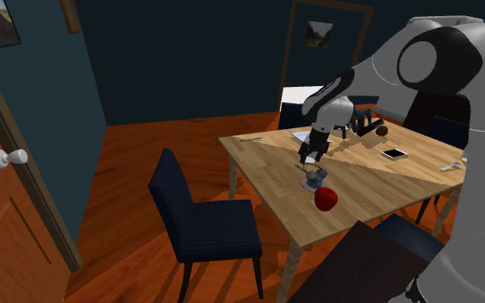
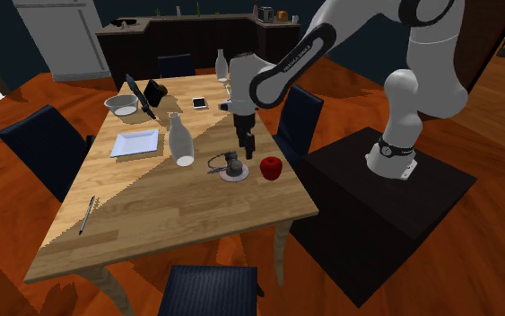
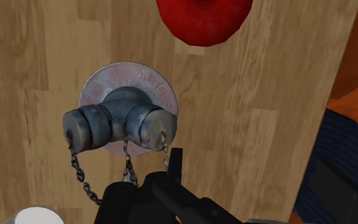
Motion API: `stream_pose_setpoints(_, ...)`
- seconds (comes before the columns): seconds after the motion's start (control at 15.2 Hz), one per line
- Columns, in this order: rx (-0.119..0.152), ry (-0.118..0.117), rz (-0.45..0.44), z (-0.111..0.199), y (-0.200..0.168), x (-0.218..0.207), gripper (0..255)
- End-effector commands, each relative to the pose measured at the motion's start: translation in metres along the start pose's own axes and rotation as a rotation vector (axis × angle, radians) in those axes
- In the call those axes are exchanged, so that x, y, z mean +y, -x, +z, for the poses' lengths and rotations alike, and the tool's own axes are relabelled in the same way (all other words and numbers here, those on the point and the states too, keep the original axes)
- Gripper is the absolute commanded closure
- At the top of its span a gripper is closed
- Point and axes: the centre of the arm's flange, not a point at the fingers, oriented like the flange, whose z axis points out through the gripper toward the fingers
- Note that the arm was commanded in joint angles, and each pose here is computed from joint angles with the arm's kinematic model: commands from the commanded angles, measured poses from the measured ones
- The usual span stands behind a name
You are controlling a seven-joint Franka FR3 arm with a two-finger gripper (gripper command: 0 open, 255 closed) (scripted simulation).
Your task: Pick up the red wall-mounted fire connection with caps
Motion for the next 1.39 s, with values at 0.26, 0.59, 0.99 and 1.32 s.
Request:
stream_pose_setpoints(0.26, 0.012, 0.004, 0.014, 0.049, -0.046, 0.042, 0)
stream_pose_setpoints(0.59, 0.017, 0.005, 0.019, 0.075, -0.062, 0.057, 0)
stream_pose_setpoints(0.99, 0.017, 0.005, 0.019, 0.105, -0.061, 0.060, 0)
stream_pose_setpoints(1.32, 0.017, 0.005, 0.019, 0.104, -0.061, 0.060, 255)
